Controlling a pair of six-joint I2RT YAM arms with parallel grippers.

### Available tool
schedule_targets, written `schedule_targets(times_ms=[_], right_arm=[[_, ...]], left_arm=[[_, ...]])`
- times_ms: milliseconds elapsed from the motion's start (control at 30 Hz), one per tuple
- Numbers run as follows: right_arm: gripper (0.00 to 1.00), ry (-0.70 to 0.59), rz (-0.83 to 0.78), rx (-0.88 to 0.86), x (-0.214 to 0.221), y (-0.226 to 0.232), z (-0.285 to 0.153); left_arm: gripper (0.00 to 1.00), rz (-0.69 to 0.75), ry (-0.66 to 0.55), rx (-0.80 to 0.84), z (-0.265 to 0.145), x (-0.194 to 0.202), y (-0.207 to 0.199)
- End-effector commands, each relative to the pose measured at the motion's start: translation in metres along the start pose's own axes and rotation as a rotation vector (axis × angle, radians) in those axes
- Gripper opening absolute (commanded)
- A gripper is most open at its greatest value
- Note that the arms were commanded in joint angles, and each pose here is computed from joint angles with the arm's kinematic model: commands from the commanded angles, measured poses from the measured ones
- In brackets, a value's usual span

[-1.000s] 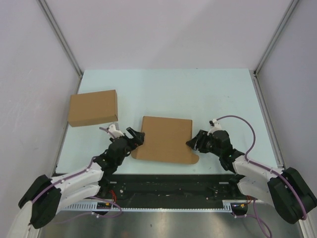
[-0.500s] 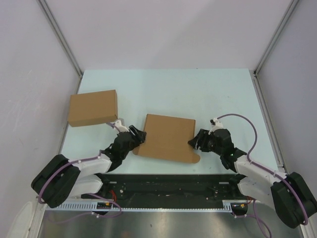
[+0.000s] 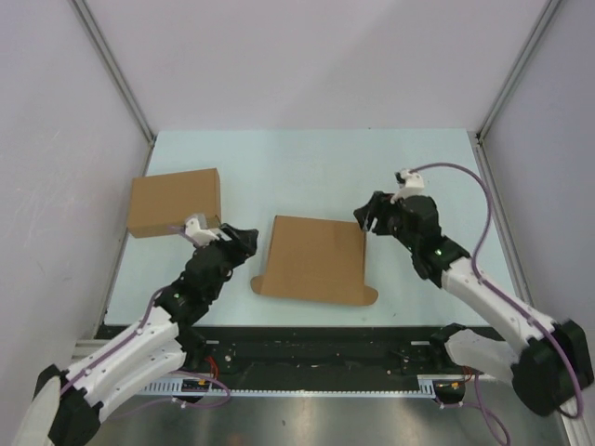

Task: Fold the paper box

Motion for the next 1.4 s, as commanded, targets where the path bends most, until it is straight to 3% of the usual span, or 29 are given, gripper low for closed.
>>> schedule_targets(times_ms=[0, 33, 133, 300, 433, 700, 933, 1067, 1233, 1367], right_arm=[[0.52, 0.038, -0.079, -0.043, -0.013, 0.011, 0.042], [0.48, 0.040, -0.080, -0.065, -0.013, 0.014, 0.050], [0.38, 0.087, -0.091, -0.069, -0.004, 0.013, 0.074], [0.35, 0.150, -0.115, -0.072, 0.005, 0.011, 0.101], [0.34, 0.208, -0.112, -0.054, 0.020, 0.005, 0.109], [0.33, 0.235, -0.139, -0.020, 0.031, 0.000, 0.112], [0.33, 0.208, -0.174, -0.069, 0.028, 0.015, 0.109], [0.31, 0.246, -0.188, -0.090, 0.037, 0.018, 0.110], [0.30, 0.323, -0.191, -0.060, 0.054, 0.006, 0.120], [0.30, 0.346, -0.179, -0.026, 0.063, -0.007, 0.129]], left_arm=[[0.50, 0.029, 0.105, 0.072, -0.025, 0.024, 0.006], [0.39, 0.013, 0.127, 0.102, -0.030, 0.032, 0.005], [0.25, 0.016, 0.216, 0.201, -0.048, 0.063, 0.000], [0.15, 0.182, 0.365, 0.302, -0.064, 0.099, -0.008], [0.07, 0.253, 0.402, 0.325, -0.060, 0.110, -0.013], [0.04, 0.321, 0.450, 0.351, -0.059, 0.120, -0.012], [0.09, 0.267, 0.337, 0.370, -0.069, 0.100, -0.002], [0.12, 0.251, 0.292, 0.484, -0.081, 0.082, -0.012], [0.09, 0.266, 0.312, 0.618, -0.095, 0.082, -0.016], [0.09, 0.281, 0.310, 0.616, -0.098, 0.080, -0.016]])
Point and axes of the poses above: each gripper's point midway between its finger pads, its own z axis out along the fingers, its own y axis along the line the jaws close on, x = y × z, the point moved 8 cm from there along -z, back along the fingers, and after that the axes turned 6 degrees about z, right-handed, at the moved point
